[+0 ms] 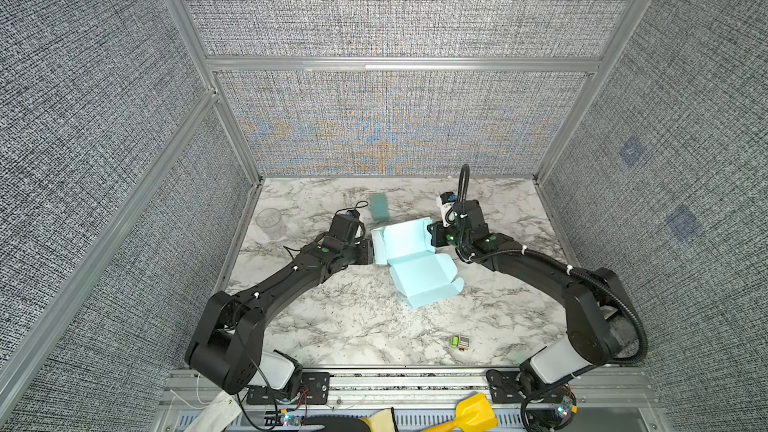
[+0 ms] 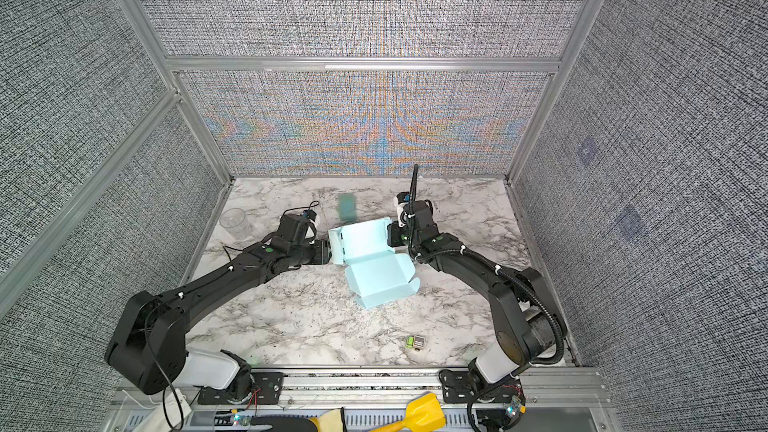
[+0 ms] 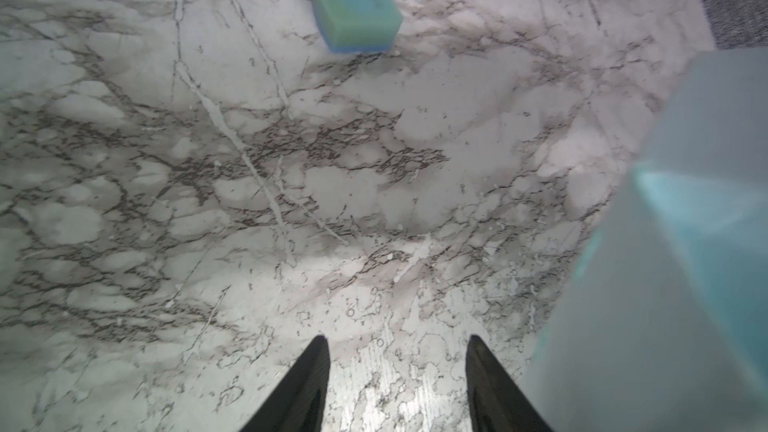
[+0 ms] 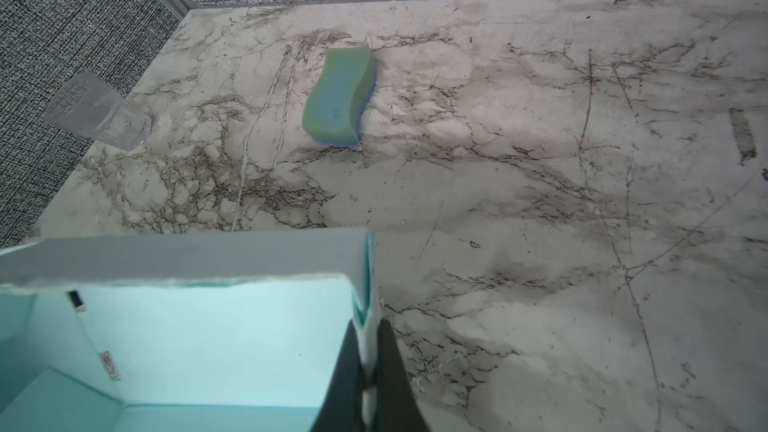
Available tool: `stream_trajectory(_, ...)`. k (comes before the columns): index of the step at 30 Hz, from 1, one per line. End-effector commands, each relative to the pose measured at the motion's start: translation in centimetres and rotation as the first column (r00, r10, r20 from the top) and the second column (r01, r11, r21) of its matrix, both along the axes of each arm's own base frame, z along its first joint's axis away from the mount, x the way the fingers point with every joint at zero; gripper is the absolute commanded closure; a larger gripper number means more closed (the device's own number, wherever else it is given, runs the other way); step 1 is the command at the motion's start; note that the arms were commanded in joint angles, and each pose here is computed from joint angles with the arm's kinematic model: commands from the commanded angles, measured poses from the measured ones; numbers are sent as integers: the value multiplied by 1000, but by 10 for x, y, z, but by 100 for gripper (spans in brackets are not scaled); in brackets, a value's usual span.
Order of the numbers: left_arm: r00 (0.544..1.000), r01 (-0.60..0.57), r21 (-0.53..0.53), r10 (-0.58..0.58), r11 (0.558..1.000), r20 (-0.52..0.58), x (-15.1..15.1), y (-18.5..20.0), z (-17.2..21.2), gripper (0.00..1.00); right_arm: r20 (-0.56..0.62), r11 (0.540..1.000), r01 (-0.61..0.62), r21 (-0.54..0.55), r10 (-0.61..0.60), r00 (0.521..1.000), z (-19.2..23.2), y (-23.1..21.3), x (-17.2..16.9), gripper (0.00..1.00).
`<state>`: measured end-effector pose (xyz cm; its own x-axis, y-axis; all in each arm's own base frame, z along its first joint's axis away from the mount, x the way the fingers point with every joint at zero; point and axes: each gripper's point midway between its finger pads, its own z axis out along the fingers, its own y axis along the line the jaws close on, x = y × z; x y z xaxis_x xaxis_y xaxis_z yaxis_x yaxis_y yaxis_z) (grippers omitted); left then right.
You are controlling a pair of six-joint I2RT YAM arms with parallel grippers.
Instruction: Fold the paper box
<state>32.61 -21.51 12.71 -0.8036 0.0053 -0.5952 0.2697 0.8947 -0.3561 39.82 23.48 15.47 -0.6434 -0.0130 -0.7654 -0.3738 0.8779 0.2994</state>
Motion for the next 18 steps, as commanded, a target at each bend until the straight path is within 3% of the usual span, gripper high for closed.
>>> stream_trajectory(1, 997, 62, -75, -58, 995, 56, -1, -13, 17, 45, -13, 1000, -2, 18, 3, 1000, -1, 4, 1, 100)
stream_trajectory(18, 990, 129, -139, -119, 982, 79, -15, -21, 23, 47, -36, 1000, 5, 21, -4, 999, -11, 8, 8, 100)
